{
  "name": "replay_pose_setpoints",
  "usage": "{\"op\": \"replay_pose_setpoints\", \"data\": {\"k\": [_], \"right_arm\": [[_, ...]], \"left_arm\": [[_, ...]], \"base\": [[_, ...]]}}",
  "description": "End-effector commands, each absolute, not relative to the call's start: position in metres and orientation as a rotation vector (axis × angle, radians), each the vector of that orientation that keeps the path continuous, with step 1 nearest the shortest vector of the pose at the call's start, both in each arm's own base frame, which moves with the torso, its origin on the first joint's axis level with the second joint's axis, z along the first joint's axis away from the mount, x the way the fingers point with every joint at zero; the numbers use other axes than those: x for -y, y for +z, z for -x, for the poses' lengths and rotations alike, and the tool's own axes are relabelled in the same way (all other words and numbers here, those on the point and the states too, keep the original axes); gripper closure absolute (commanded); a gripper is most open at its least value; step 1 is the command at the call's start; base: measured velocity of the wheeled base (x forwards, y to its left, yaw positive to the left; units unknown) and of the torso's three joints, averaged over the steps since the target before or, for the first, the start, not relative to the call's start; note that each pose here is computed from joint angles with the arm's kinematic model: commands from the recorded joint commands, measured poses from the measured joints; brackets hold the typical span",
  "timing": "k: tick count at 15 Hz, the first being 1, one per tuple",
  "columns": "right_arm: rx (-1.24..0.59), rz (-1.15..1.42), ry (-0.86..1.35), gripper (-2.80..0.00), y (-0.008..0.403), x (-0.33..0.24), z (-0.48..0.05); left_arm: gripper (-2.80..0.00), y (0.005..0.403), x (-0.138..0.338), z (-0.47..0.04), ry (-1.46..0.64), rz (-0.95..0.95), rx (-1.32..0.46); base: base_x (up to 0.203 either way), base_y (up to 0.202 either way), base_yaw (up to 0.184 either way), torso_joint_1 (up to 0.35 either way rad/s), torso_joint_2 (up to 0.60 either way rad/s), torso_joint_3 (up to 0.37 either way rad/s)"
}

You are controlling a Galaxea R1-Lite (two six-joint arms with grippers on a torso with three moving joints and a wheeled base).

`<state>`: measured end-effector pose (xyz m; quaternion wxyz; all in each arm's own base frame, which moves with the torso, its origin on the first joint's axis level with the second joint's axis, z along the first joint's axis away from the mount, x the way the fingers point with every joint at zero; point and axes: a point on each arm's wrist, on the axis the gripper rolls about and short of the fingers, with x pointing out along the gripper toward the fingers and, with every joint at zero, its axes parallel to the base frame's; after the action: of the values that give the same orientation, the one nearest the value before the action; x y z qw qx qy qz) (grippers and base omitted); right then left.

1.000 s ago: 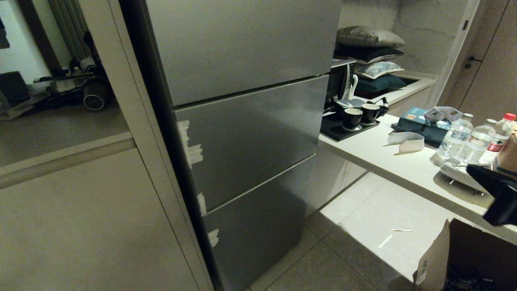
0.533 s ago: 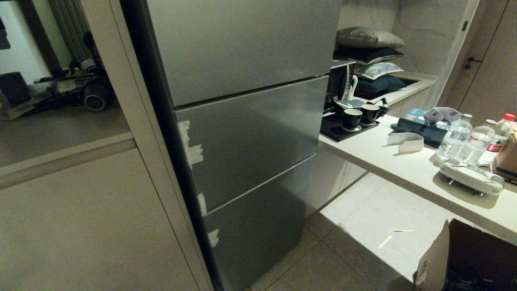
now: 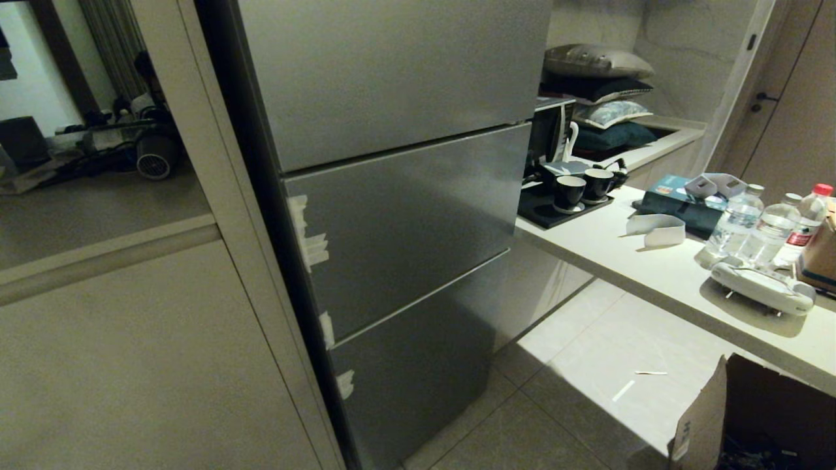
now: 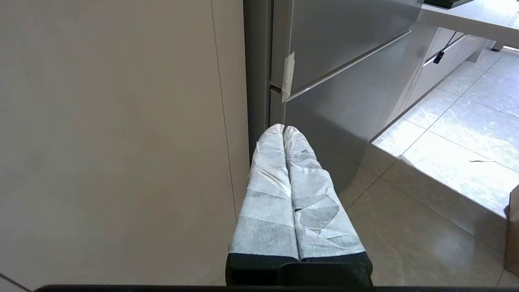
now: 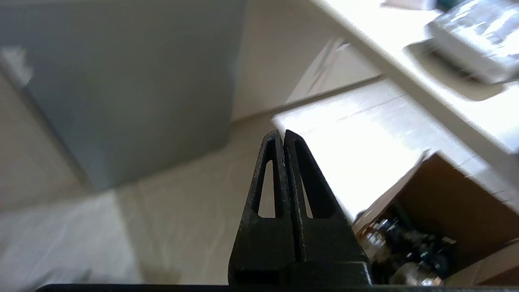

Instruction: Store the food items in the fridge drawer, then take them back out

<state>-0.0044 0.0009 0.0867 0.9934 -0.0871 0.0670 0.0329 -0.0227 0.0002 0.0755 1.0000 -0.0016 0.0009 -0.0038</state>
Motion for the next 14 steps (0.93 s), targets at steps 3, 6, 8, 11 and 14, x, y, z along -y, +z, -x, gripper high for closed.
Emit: {"op": "replay_pose_setpoints", "data": {"k": [3, 6, 8, 11, 14], "right_arm": [[0.059, 0.145, 0.022, 0.00, 0.0749, -0.0010, 0.0213], [0.047, 0.055, -0.003, 0.00, 0.0745, -0.0004, 0.0207], [0.048, 0.041, -0.007, 0.00, 0.0746, -0.0003, 0.0207], [0.047, 0.043, -0.009, 0.00, 0.0745, -0.0002, 0.0207], [0.052, -0.002, -0.010, 0.00, 0.0752, -0.0002, 0.0208]], "left_arm": [[0.00, 0.0755, -0.0002, 0.0226, -0.008, 0.005, -0.003], [0.00, 0.0755, -0.0002, 0.0226, -0.008, 0.005, -0.003], [0.00, 0.0755, -0.0002, 0.0226, -0.008, 0.005, -0.003], [0.00, 0.0755, -0.0002, 0.0226, -0.008, 0.005, -0.003], [0.00, 0.0755, -0.0002, 0.0226, -0.008, 0.005, -0.003]], "base": [[0.000, 0.000, 0.000, 0.000, 0.00, 0.000], [0.000, 0.000, 0.000, 0.000, 0.00, 0.000], [0.000, 0.000, 0.000, 0.000, 0.00, 0.000], [0.000, 0.000, 0.000, 0.000, 0.00, 0.000], [0.000, 0.000, 0.000, 0.000, 0.00, 0.000]]}}
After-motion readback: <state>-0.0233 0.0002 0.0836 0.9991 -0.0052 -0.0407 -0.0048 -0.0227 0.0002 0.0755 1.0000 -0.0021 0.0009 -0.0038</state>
